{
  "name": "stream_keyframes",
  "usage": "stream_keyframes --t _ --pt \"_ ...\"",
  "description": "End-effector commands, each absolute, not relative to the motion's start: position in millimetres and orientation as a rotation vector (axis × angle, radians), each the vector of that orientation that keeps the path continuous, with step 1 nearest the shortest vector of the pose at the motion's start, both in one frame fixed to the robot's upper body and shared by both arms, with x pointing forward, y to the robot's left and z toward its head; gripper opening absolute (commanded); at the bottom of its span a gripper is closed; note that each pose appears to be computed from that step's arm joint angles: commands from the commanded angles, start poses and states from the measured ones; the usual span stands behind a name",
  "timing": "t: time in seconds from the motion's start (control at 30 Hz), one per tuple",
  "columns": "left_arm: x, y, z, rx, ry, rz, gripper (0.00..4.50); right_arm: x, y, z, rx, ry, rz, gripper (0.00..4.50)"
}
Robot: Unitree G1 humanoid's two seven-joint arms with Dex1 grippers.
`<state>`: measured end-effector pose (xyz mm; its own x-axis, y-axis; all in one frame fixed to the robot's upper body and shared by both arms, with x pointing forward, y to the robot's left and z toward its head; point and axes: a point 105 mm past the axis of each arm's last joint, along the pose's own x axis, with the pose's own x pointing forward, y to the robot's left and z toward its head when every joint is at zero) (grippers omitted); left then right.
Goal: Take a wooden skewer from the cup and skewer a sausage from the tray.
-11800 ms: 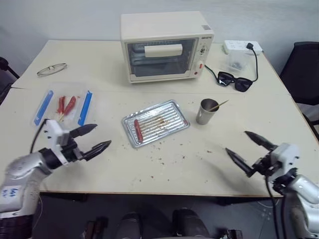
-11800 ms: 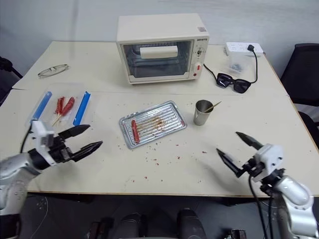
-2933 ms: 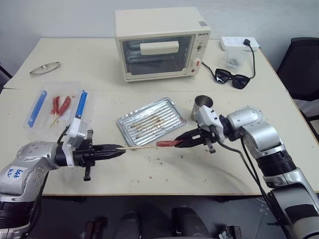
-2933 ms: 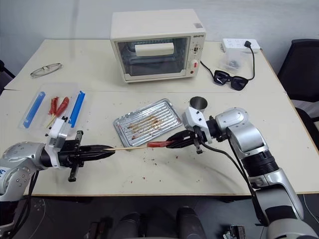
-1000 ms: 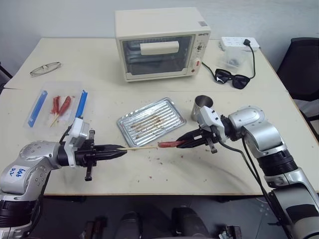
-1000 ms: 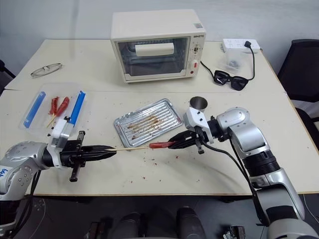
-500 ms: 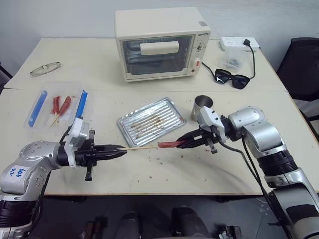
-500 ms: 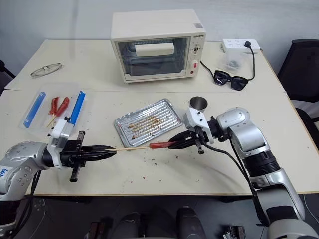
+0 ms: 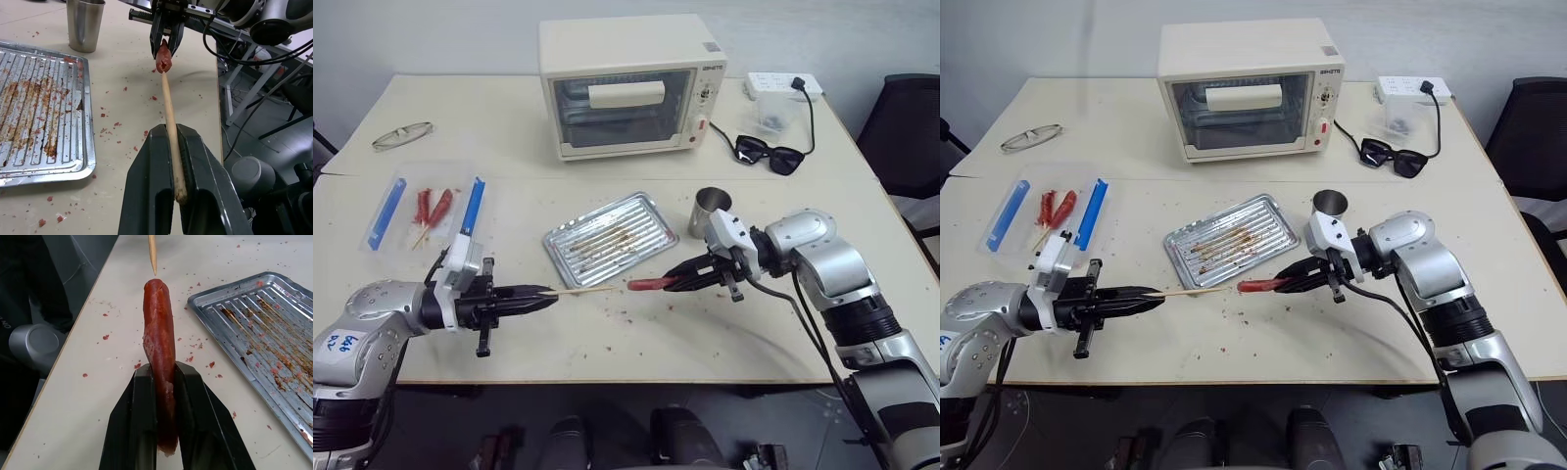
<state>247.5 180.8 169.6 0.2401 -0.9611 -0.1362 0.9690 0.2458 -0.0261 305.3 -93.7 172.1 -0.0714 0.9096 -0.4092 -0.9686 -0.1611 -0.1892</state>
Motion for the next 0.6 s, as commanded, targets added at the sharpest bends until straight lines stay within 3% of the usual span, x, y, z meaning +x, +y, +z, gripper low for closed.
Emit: stream_keyframes --t 0.03,0.6 --pt "246.9 177.6 175.4 0.083 0.101 -1.338 0.0 303.3 -95.8 181.9 -0.518 0.113 1.672 0.35" --pt "251.9 168.5 171.9 0.08 0.088 -1.352 0.0 297.4 -83.4 185.2 -0.516 0.093 1.702 0.35"
